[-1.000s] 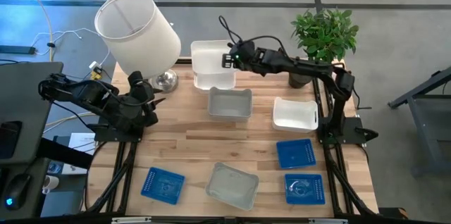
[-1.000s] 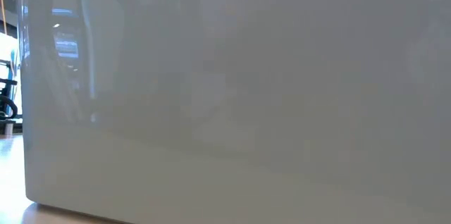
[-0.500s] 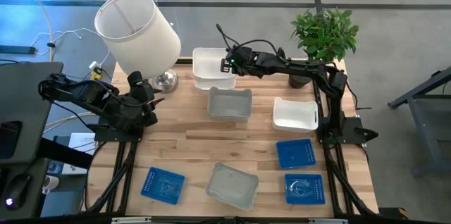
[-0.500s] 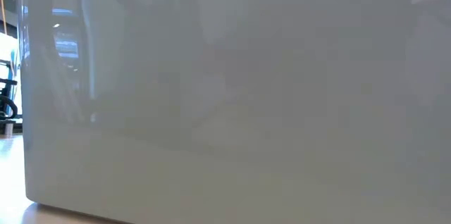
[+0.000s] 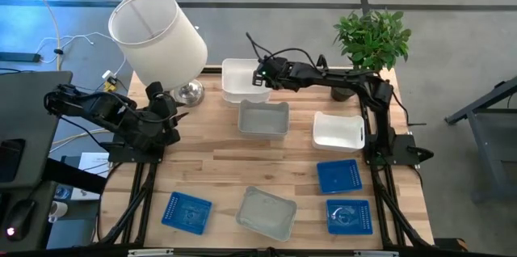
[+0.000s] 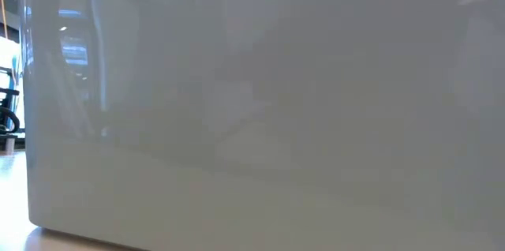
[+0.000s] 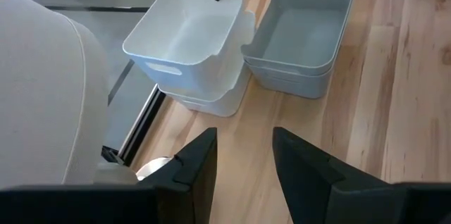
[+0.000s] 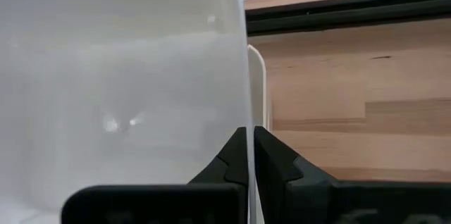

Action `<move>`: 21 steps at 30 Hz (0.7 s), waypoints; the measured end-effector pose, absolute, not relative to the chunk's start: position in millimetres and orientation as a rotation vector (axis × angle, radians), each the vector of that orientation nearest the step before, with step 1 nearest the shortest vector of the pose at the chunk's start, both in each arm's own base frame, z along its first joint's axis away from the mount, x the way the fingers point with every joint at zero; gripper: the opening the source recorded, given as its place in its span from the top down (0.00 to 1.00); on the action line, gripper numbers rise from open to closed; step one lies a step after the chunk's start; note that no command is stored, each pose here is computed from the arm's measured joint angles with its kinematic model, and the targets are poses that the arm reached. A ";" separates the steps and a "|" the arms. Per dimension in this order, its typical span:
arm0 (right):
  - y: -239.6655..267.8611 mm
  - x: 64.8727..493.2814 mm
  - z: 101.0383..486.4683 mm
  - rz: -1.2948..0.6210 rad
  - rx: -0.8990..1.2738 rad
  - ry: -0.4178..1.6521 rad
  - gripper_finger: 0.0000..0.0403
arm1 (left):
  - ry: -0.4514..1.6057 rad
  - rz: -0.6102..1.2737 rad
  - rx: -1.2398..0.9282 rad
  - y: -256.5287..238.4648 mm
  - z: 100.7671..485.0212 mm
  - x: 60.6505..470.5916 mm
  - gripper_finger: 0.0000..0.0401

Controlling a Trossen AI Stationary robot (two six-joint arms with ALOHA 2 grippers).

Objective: Stack baskets by color
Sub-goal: Stack the bottom white bin on top of the top white bin

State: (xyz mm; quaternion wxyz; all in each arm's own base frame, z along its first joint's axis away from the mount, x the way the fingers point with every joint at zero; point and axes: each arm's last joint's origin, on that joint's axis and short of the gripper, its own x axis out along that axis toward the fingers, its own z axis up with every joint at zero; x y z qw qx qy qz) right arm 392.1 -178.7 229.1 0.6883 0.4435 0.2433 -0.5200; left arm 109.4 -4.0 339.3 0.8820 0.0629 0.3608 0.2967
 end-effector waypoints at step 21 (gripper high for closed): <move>-182.2 389.5 226.3 -1.142 0.994 0.627 1.00 | 0.759 0.618 0.136 -3.9 338.8 108.8 0.68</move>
